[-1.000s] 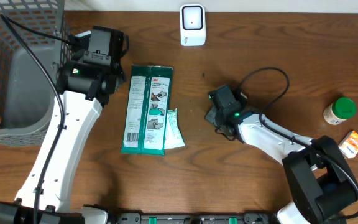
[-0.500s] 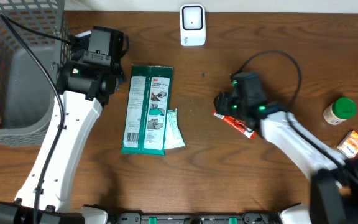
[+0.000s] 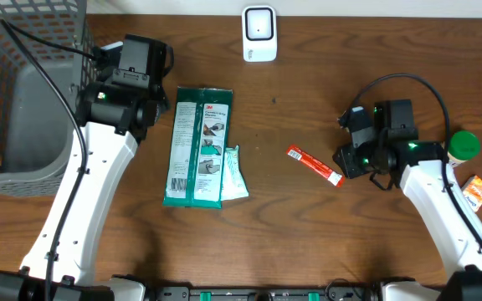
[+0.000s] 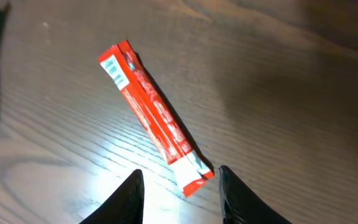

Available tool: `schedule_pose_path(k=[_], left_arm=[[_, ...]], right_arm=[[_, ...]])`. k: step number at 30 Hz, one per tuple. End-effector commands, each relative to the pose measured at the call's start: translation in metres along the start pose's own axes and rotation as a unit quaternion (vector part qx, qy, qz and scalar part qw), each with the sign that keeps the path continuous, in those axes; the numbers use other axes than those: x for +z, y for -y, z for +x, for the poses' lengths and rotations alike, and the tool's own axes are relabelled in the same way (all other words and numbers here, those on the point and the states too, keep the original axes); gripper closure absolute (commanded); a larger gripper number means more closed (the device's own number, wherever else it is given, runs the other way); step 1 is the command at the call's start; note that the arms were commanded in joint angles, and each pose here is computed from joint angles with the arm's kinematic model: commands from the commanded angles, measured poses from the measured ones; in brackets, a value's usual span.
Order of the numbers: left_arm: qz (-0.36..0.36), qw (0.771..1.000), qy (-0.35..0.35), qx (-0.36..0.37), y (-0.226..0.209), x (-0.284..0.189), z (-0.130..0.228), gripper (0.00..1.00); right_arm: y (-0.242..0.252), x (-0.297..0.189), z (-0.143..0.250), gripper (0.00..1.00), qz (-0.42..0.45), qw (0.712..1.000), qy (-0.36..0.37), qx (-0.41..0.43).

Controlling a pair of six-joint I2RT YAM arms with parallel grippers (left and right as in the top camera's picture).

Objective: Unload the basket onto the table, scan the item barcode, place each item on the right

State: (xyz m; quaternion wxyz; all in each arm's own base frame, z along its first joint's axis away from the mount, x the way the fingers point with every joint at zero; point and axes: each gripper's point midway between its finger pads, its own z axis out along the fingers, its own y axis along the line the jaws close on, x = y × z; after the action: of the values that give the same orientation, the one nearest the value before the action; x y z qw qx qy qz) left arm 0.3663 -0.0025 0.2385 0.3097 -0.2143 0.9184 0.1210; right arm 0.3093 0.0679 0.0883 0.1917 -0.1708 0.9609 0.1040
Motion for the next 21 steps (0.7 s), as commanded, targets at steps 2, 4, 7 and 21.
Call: schedule_pose_path(k=[2, 4, 7, 21], left_arm=[[-0.009, 1.000, -0.001, 0.008, -0.003, 0.003, 0.001, 0.18], [-0.009, 1.000, -0.001, 0.008, -0.003, 0.003, 0.001, 0.18], [-0.009, 1.000, -0.001, 0.008, -0.003, 0.003, 0.001, 0.18], [-0.009, 1.000, -0.001, 0.008, -0.003, 0.003, 0.001, 0.18]], right_arm=[[0.000, 0.018, 0.013, 0.67, -0.018, 0.997, -0.034, -0.067], [0.001, 0.030, 0.022, 0.68, -0.027, 0.995, -0.060, -0.079], [0.002, 0.044, 0.034, 0.71, -0.037, 0.992, -0.089, -0.079], [0.005, 0.086, 0.066, 0.75, -0.066, 0.982, -0.160, -0.081]])
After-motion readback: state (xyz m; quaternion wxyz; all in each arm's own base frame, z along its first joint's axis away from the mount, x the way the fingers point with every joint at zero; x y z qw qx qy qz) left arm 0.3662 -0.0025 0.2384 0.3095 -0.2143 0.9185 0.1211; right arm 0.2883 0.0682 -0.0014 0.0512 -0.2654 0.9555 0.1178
